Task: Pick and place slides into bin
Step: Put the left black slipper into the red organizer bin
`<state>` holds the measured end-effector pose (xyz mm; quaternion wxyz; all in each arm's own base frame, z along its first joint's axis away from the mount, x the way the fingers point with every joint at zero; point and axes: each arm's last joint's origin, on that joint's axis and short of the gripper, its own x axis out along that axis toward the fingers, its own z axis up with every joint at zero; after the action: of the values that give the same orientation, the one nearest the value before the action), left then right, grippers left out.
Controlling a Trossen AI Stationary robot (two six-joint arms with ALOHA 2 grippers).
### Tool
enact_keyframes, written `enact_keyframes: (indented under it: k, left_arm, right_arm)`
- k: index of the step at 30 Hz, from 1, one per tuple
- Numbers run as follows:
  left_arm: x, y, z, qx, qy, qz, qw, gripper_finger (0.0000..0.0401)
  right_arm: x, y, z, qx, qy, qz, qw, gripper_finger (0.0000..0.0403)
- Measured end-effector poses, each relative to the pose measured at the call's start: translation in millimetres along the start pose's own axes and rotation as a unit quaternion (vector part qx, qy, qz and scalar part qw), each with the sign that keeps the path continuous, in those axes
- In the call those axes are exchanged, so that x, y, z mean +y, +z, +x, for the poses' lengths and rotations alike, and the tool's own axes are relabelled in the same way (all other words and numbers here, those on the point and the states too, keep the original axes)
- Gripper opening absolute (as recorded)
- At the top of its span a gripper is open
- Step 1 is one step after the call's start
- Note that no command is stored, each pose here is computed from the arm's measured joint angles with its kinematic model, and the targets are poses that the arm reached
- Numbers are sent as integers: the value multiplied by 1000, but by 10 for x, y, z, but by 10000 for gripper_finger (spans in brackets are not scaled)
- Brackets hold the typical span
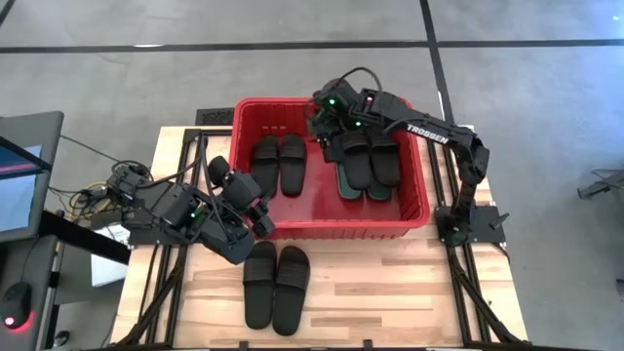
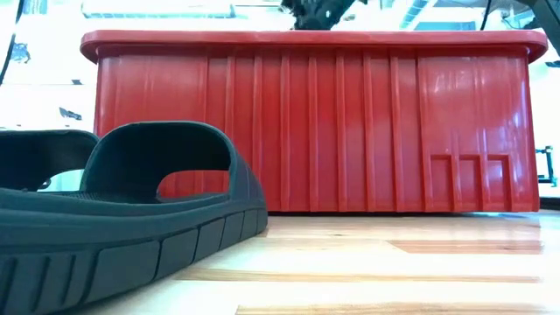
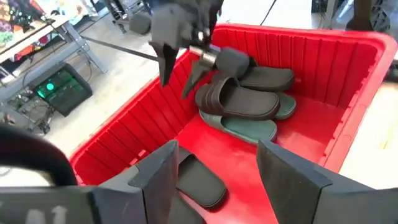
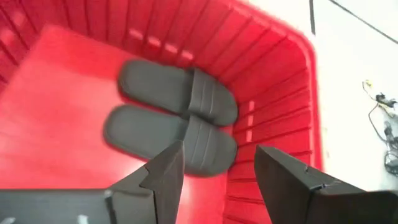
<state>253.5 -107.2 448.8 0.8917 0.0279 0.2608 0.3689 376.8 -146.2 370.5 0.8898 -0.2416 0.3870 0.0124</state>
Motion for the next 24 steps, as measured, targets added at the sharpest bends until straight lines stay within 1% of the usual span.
enact_keyframes:
  k: [3,6,10,16,20,24]
  left_arm:
    - [-7,-8,0,13,-12,31,999,206]
    - [-24,-25,-2,40,-43,68,996,206]
    - [-40,-42,-6,65,-75,102,990,206]
    - [-79,-80,-50,96,-129,142,977,206]
    - [-126,-126,-144,101,-158,160,969,206]
    - [-231,-297,-231,106,-169,190,961,206]
  right_arm:
    - [53,151,-167,-5,9,21,1000,182]
    - [141,272,-314,-3,27,38,999,182]
    - [316,407,-480,9,59,46,997,185]
    - [635,630,-671,9,101,44,994,179]
    - [901,779,-795,0,134,51,990,173]
    - [1169,912,-979,-18,163,67,984,167]
